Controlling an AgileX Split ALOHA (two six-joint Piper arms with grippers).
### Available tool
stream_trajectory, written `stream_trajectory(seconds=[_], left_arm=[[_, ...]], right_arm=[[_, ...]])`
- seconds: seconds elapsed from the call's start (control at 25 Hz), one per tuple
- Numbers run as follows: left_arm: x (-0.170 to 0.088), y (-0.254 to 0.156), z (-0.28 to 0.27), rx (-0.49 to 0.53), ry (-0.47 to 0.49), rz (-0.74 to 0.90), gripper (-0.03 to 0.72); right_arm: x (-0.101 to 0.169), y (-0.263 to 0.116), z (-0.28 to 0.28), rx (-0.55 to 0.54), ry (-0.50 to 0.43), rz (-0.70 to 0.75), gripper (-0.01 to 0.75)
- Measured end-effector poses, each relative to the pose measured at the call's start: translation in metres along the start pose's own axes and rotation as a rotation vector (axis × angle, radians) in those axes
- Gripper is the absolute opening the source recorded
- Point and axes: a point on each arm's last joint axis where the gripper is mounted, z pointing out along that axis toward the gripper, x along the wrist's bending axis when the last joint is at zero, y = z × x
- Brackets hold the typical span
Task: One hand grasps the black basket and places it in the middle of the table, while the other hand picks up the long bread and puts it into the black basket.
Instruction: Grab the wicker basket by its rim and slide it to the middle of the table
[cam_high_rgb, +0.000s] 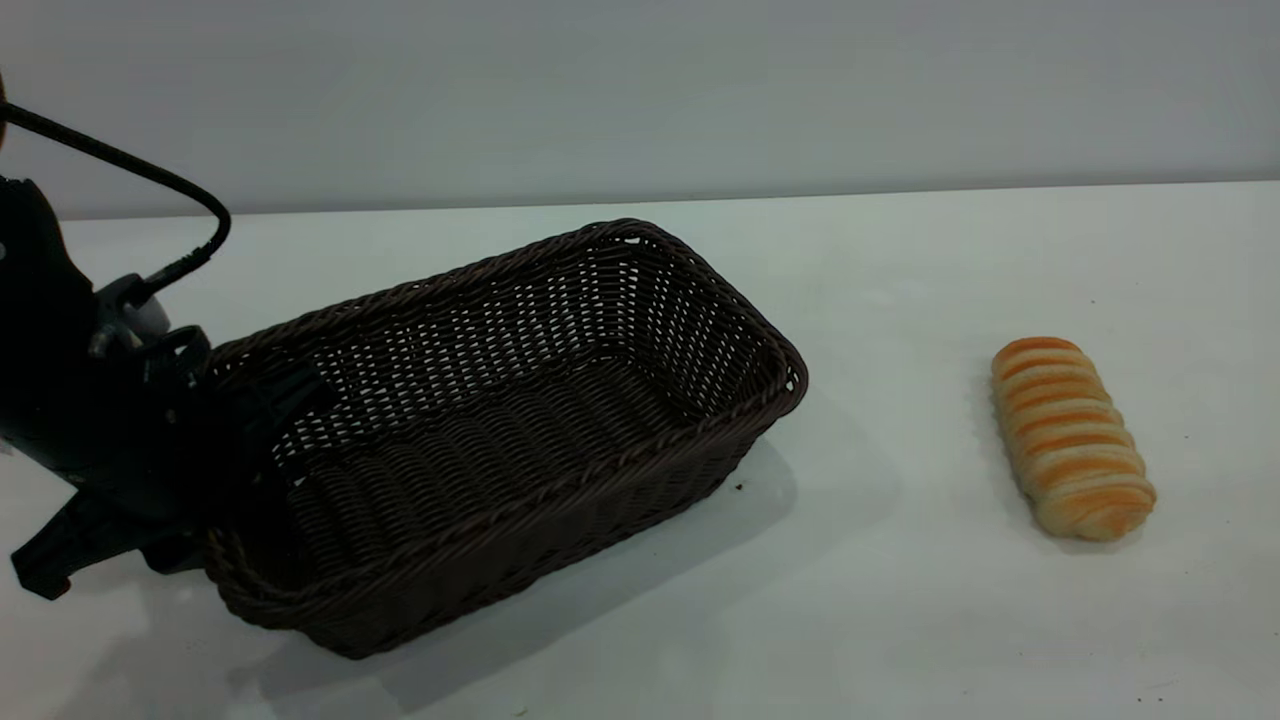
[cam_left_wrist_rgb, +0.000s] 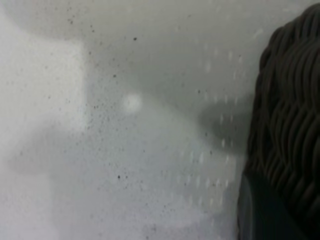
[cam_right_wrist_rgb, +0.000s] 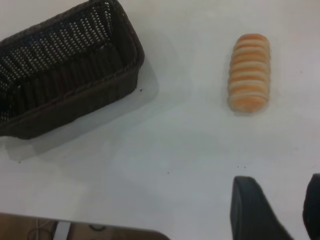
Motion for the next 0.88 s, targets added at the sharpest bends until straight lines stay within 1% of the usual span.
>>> stream_trajectory(seconds=[0.08, 0.16, 0.24, 0.32, 0.44, 0.56, 0.64, 0.88], left_arm=[[-0.003, 0.002, -0.006, -0.015, -0.019, 0.041, 0.226], [-0.01, 0.007, -0.019, -0.051, -0.062, 0.088, 0.227], [-0.016, 0.012, -0.033, -0.083, -0.092, 0.188, 0.227], [-0.025, 0.017, -0.047, -0.101, -0.099, 0.287, 0.227], [-0.037, 0.029, -0.061, -0.117, -0.071, 0.411, 0.227], [-0.043, 0.035, -0.066, -0.119, -0.046, 0.45, 0.227], [-0.045, 0.035, -0.066, -0.118, -0.046, 0.454, 0.227], [-0.058, 0.024, -0.067, -0.128, -0.104, 0.464, 0.227]], right_arm=[[0.0, 0.0, 0.0, 0.0, 0.0, -0.004, 0.243], [0.0, 0.0, 0.0, 0.0, 0.0, -0.004, 0.243], [0.0, 0.0, 0.0, 0.0, 0.0, -0.004, 0.243], [0.0, 0.0, 0.0, 0.0, 0.0, -0.005, 0.243], [0.0, 0.0, 0.0, 0.0, 0.0, -0.005, 0.243], [0.0, 0.0, 0.0, 0.0, 0.0, -0.007, 0.243], [0.0, 0.0, 0.0, 0.0, 0.001, -0.006, 0.243], [0.0, 0.0, 0.0, 0.0, 0.002, -0.006, 0.243]])
